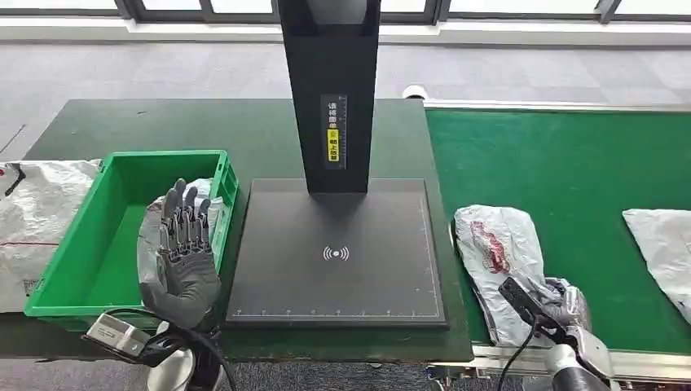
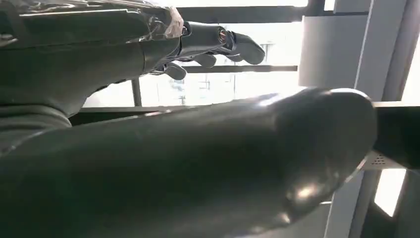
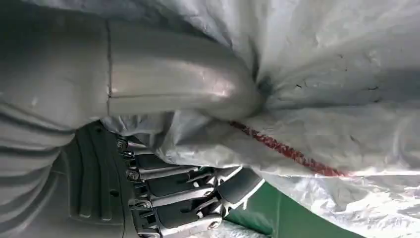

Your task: Moved the parcel from conveyor to table for the left to box.

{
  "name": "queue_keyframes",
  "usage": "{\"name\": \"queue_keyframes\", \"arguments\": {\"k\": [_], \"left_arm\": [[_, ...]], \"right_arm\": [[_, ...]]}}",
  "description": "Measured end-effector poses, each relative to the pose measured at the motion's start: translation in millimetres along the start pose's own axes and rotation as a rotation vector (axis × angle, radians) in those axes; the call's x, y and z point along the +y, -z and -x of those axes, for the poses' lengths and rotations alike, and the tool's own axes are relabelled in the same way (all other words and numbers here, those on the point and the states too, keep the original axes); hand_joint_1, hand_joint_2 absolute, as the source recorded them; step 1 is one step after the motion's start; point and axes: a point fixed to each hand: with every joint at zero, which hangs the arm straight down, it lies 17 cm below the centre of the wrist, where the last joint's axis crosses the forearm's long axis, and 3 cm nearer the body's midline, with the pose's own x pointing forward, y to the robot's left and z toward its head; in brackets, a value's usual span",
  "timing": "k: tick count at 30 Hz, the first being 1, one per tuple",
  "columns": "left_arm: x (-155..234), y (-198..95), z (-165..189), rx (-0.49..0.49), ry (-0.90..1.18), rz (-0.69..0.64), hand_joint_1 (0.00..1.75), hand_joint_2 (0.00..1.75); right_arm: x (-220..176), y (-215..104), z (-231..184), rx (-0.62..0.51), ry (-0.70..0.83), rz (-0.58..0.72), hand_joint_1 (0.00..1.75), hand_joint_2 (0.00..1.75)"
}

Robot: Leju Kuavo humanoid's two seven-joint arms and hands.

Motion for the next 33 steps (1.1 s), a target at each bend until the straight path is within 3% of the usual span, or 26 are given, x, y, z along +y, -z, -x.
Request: {"name": "queue_keyframes", "arguments": {"k": [2,6,12,18,22,33], "left_arm": [[0.4,-0.8,1.3,0.004,0.001,-0.002,0.0,0.0],[2.0,-2.8,2.5,0.01,0.007,-0.009,0.0,0.0],[4.1,-3.8,4.6,0.016,0.016,-0.018,0.0,0.0],[5.2,-3.8,5.2,0.017,0.019,-0.022,0.0,0.0],[7.6,-4.1,5.8,0.018,0.028,-0.031,0.0,0.0],[8.8,-3.9,5.7,0.018,0.023,-0.037,0.0,0.0]], "right_arm": [[-7.5,-0.4,-7.3,-0.046,0.053,0.045,1.75,1.75],[-37.7,-11.7,-31.7,-0.207,0.358,0.185,1.75,1.75],[-95.4,-34.3,-40.0,-0.343,0.661,0.363,1.75,1.75],[-122.9,-52.8,-39.3,-0.402,0.716,0.453,1.75,1.75],[-171.1,-98.5,-44.0,-0.516,0.807,0.63,1.75,1.75],[-207.3,-149.4,-71.2,-0.647,0.739,0.726,1.75,1.75]]}}
